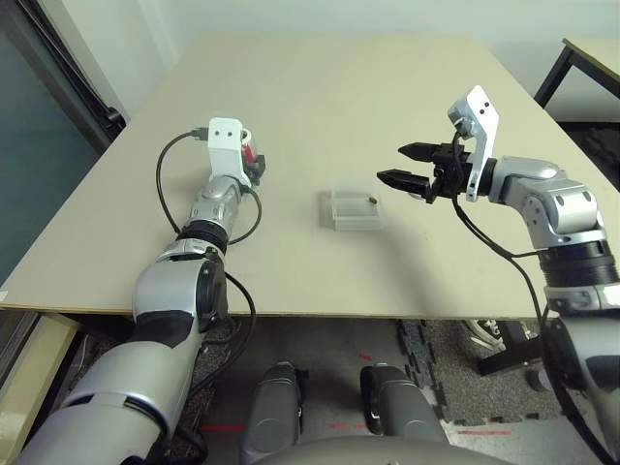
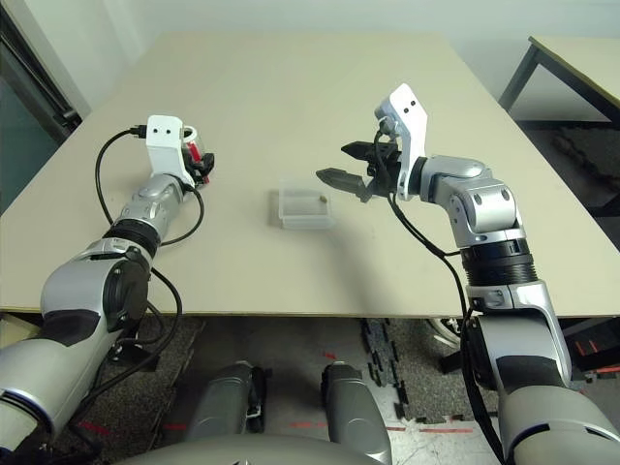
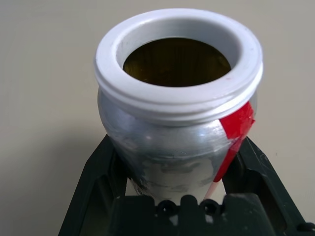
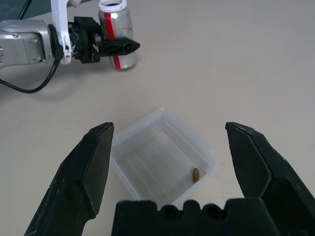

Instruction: Pour the medicine from the bottle into the box.

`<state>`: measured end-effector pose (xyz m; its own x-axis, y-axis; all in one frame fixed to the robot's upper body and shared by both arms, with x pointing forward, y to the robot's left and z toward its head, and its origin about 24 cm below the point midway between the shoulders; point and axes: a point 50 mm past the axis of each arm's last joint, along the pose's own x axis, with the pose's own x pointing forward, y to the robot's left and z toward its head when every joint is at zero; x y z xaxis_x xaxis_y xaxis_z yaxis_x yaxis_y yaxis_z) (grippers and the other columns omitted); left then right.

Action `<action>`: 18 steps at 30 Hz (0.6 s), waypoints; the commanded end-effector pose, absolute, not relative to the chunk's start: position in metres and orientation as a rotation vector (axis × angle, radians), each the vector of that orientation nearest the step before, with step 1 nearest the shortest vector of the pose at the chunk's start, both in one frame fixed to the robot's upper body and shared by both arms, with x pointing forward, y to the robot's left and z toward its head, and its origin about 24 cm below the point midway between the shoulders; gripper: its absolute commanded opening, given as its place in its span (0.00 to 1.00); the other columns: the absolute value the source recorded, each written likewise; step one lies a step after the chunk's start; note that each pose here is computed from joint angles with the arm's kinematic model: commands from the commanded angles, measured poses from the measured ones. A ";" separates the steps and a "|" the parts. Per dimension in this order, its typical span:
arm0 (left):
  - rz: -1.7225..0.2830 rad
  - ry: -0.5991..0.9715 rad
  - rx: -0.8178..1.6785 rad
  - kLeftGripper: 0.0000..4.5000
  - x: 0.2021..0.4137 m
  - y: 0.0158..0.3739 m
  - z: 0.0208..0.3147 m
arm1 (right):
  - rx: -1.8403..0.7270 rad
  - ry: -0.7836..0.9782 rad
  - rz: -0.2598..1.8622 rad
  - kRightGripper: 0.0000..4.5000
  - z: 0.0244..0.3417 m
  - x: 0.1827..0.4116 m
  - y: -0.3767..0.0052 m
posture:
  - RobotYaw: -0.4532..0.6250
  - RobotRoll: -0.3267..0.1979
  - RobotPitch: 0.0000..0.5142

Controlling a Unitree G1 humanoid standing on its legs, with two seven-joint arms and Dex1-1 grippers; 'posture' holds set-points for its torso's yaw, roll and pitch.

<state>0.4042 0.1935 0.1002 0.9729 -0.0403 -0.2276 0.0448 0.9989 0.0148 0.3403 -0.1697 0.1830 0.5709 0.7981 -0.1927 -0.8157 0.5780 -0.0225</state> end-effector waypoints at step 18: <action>-0.071 0.298 0.061 0.99 0.395 0.196 0.079 | -0.095 0.170 0.952 1.00 0.180 0.336 -0.167 | 0.41 0.62 0.15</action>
